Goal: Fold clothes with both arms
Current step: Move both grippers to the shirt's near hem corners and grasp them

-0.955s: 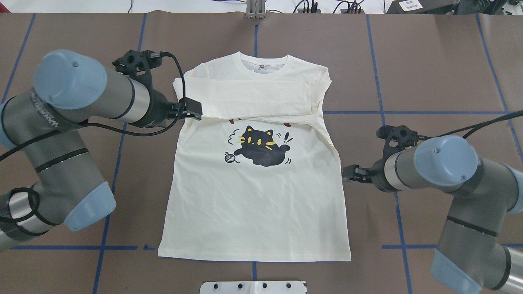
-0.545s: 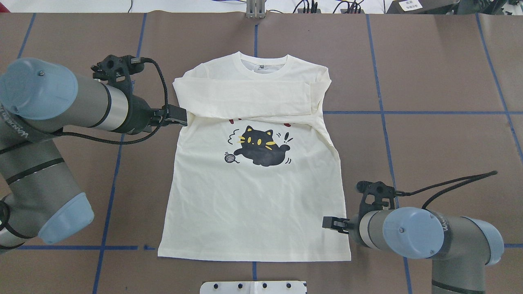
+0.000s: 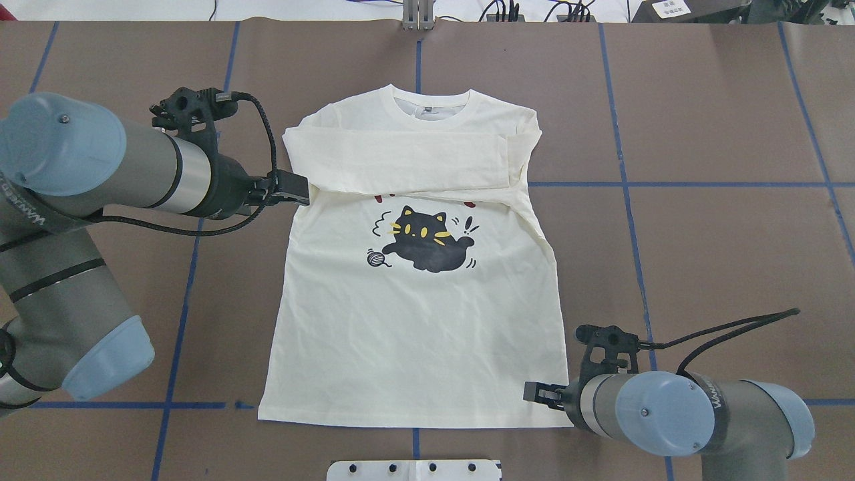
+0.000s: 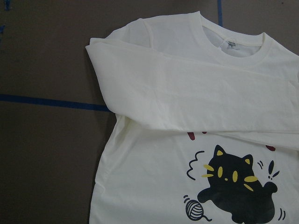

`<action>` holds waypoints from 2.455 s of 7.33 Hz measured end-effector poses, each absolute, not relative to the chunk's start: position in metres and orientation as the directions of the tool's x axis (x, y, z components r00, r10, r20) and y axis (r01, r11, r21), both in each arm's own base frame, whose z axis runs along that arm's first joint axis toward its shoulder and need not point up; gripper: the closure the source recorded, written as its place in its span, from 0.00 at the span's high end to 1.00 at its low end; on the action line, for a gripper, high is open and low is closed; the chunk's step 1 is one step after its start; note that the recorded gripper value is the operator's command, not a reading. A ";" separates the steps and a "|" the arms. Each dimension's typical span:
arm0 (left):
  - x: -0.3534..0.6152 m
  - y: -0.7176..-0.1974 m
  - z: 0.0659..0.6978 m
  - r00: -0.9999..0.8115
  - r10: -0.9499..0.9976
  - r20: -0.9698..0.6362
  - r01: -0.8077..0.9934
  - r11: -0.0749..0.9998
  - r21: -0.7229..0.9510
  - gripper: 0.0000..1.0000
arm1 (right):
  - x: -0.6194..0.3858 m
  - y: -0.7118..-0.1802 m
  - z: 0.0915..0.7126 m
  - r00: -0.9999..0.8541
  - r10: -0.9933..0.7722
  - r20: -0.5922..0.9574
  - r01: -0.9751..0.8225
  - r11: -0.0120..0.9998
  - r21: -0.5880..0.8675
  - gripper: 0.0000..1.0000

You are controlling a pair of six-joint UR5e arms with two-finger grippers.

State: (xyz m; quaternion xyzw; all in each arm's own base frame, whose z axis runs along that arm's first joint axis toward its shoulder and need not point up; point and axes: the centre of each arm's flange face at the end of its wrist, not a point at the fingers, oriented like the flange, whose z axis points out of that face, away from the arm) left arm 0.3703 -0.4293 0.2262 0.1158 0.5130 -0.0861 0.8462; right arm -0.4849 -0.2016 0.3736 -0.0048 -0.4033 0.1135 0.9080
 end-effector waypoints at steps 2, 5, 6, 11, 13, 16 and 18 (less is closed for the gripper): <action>0.369 -0.429 0.225 0.457 -0.026 -0.889 0.266 0.958 0.109 1.00 | -0.484 -0.199 0.374 0.667 0.211 0.714 -0.200 0.975 -0.102 0.35; 0.368 -0.429 0.225 0.457 -0.026 -0.889 0.267 0.958 0.109 1.00 | -0.484 -0.196 0.372 0.670 0.208 0.713 -0.192 0.976 -0.104 0.03; 0.369 -0.429 0.225 0.457 -0.027 -0.889 0.266 0.958 0.108 1.00 | -0.484 -0.195 0.372 0.669 0.206 0.714 -0.190 0.976 -0.105 0.00; 0.396 -0.392 0.269 0.456 -0.206 -0.866 0.290 0.954 -0.074 0.94 | -0.464 -0.193 0.343 0.611 0.252 0.750 -0.223 0.964 -0.142 0.00; 0.447 -0.324 0.293 0.468 -0.322 -0.823 0.309 0.932 -0.189 0.94 | -0.451 -0.193 0.334 0.591 0.259 0.764 -0.230 0.962 -0.149 0.00; 0.490 -0.232 0.337 0.529 -0.414 -0.741 0.318 0.906 -0.279 0.90 | -0.447 -0.195 0.327 0.575 0.261 0.775 -0.229 0.961 -0.154 0.00; 0.500 -0.205 0.347 0.553 -0.426 -0.716 0.313 0.903 -0.295 0.85 | -0.447 -0.197 0.325 0.568 0.263 0.780 -0.230 0.961 -0.156 0.00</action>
